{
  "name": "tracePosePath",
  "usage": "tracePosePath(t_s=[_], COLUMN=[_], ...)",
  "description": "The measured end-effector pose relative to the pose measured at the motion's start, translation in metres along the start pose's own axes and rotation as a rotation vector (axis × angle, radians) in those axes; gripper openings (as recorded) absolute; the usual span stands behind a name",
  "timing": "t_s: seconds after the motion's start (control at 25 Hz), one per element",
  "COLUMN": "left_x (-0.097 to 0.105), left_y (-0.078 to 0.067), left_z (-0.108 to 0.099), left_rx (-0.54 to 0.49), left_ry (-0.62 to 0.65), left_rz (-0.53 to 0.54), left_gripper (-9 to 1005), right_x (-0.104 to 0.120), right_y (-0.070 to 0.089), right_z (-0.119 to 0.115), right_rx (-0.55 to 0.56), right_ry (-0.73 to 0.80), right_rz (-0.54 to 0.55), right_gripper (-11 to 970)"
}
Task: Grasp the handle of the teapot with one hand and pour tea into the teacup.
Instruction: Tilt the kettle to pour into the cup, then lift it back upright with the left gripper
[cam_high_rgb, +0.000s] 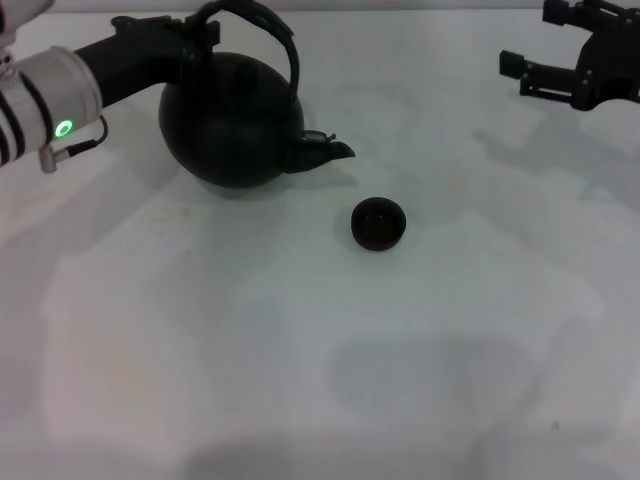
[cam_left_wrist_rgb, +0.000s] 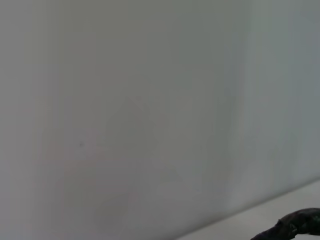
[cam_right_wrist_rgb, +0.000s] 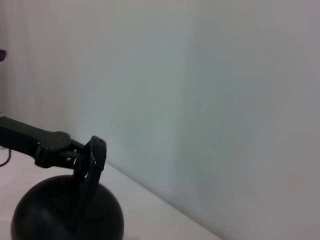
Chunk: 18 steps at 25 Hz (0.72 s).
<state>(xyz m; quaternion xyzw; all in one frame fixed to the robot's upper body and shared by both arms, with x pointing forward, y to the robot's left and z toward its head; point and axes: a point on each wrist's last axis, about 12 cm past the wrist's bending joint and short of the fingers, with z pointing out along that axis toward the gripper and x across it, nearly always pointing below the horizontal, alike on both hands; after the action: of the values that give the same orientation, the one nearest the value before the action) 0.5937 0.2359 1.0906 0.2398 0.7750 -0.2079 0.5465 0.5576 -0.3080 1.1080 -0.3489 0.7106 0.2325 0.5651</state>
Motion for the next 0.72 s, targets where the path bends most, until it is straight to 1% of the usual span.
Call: tracePosePath(t_s=[0.12,0.2,0.52,0.72], left_x=[-0.010,-0.015,-0.029,-0.038], left_y=[-0.006,-0.012,-0.028,-0.040], left_z=[0.003,0.005,0.010,0.014], left_rx=[0.011,0.013,0.002,-0.025], left_ry=[0.047,0.068,0.139,0.208], left_rz=[0.006,0.022,0.071,0.126], left_gripper=[145,145,144,144], right_x=[-0.001,-0.001,0.000,0.005], right_y=[-0.003,-0.007,-0.021,-0.026], right_z=[-0.004,-0.009,-0.026,-0.035], right_rx=[0.021,0.049,0.141,0.192], right_ry=[-0.015,-0.027,-0.075,-0.100], right_rz=[-0.002,0.003,0.046,0.085], right_gripper=[876,876,876,876])
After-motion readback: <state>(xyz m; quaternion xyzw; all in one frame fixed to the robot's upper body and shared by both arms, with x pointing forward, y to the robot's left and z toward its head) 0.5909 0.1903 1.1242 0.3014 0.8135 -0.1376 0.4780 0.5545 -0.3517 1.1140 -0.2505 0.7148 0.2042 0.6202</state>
